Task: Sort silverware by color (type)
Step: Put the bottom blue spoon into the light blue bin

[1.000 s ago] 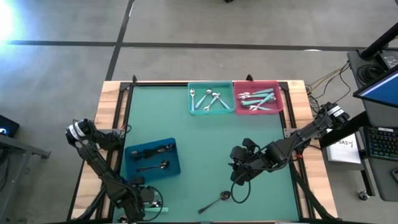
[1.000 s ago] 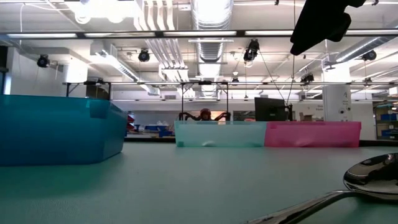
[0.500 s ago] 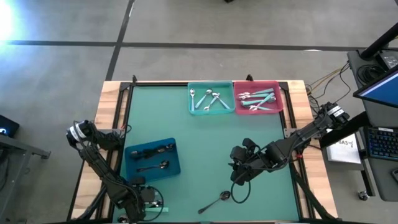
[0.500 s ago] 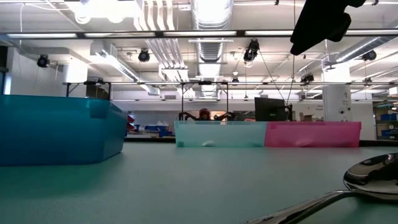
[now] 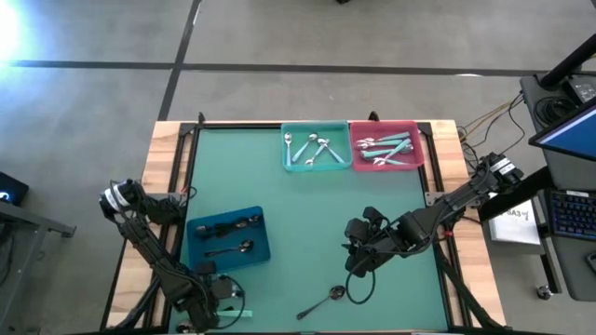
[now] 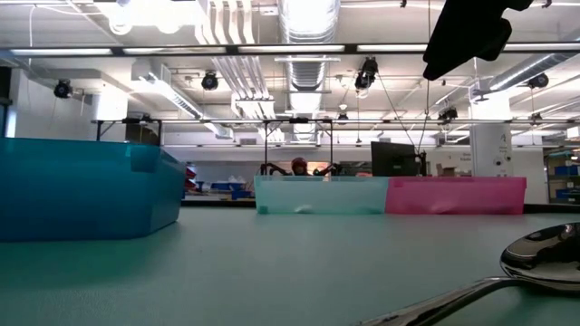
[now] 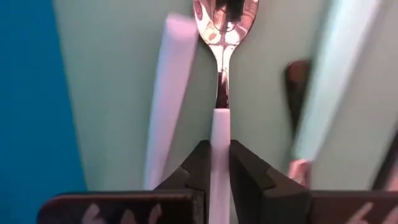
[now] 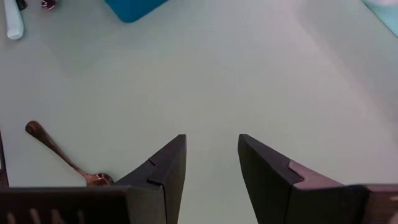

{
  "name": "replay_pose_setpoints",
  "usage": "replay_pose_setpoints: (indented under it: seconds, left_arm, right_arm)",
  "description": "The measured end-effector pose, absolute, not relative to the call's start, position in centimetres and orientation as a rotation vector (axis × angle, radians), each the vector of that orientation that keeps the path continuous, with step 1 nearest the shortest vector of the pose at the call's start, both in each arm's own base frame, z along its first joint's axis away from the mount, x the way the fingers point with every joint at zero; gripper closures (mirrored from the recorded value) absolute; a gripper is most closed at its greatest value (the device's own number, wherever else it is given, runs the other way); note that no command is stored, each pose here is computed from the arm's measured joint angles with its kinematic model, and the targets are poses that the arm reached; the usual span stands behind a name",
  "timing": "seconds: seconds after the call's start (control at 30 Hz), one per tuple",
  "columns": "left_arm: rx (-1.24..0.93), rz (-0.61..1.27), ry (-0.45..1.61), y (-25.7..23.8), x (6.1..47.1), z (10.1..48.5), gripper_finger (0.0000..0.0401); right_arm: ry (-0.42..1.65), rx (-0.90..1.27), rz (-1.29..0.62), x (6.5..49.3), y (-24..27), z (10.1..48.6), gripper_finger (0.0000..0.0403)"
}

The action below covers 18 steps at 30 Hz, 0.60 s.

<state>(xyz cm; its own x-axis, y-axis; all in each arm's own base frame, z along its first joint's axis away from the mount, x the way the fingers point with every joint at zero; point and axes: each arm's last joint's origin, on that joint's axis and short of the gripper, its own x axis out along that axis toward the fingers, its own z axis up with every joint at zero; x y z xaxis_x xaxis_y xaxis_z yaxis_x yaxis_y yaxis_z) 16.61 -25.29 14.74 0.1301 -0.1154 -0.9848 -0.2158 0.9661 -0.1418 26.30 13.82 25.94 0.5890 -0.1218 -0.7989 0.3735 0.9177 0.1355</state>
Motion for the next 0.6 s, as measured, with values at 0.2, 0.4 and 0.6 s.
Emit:
replay_pose_setpoints:
  seconds: [0.2,0.4,0.6]
  left_arm:
    - [-0.375,-0.011,1.287,-25.9,17.3,19.5,0.0383]
    - [-0.327,-0.048,0.955,-25.4,18.0,25.3,0.0383]
    - [-0.302,0.096,0.66,-23.8,17.9,27.7,0.0383]
  right_arm:
    - [0.898,0.304,-0.294,26.3,13.8,25.9,0.0266]
    - [0.898,0.304,-0.293,26.3,13.8,25.9,0.0266]
    - [0.898,0.304,-0.294,26.3,13.8,25.9,0.0266]
